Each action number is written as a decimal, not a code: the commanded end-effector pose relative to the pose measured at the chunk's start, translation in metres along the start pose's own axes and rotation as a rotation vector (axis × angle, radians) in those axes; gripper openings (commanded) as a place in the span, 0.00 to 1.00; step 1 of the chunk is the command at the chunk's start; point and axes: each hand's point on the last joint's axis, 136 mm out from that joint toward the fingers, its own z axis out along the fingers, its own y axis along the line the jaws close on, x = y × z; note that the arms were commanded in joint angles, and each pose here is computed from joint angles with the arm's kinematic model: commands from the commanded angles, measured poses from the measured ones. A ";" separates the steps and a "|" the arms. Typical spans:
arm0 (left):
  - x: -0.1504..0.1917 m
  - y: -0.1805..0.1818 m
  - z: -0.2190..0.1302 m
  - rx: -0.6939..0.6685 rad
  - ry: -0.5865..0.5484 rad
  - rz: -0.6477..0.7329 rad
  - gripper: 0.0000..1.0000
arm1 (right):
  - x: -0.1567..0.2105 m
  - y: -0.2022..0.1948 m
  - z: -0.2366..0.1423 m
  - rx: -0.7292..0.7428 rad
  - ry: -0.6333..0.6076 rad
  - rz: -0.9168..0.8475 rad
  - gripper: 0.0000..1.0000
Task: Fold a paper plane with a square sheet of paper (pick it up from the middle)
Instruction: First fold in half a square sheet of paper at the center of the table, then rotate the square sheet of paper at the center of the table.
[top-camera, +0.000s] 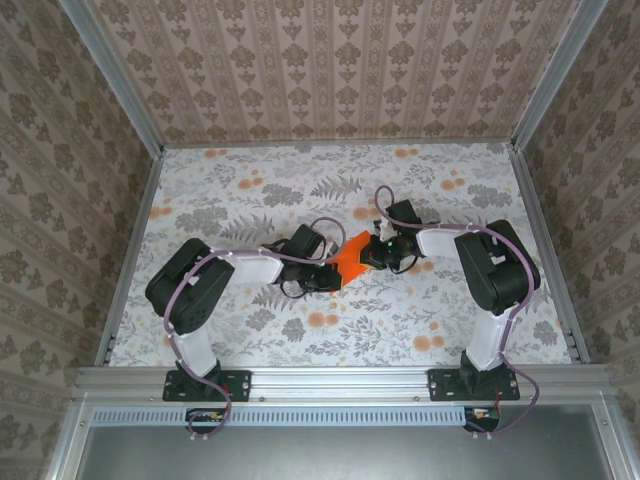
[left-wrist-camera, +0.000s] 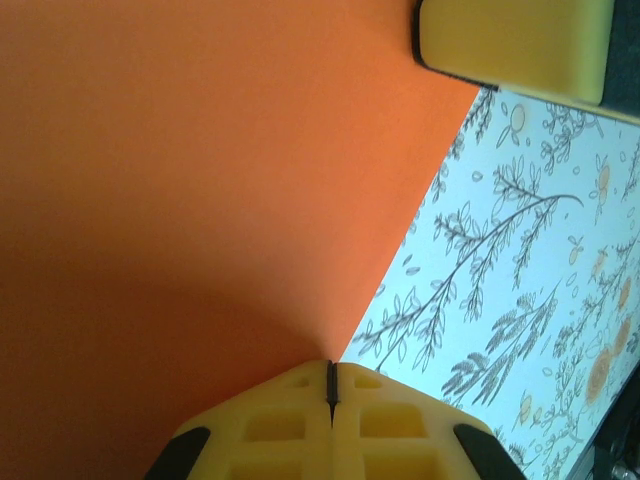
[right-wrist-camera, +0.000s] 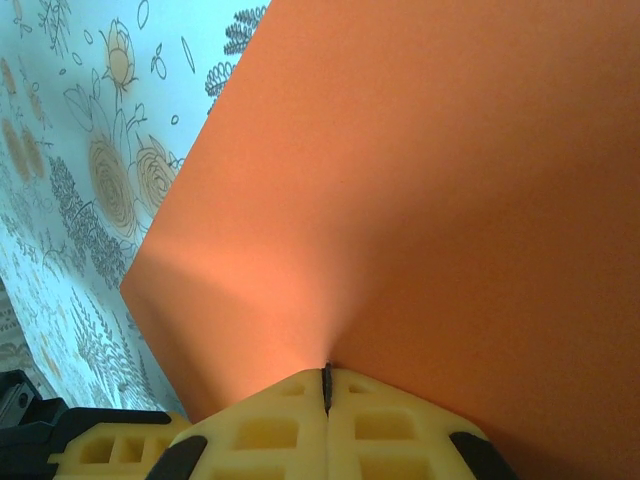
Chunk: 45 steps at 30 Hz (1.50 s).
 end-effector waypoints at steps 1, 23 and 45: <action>0.047 0.030 -0.002 -0.082 0.120 -0.093 0.00 | 0.009 -0.035 0.005 0.118 0.028 0.040 0.00; -0.046 0.110 -0.138 -0.329 -0.311 -0.316 0.80 | 0.000 0.064 0.007 0.150 -0.067 -0.188 0.14; -0.053 0.114 -0.155 -0.329 -0.362 -0.292 1.00 | 0.056 0.063 0.062 0.283 0.209 -0.383 0.14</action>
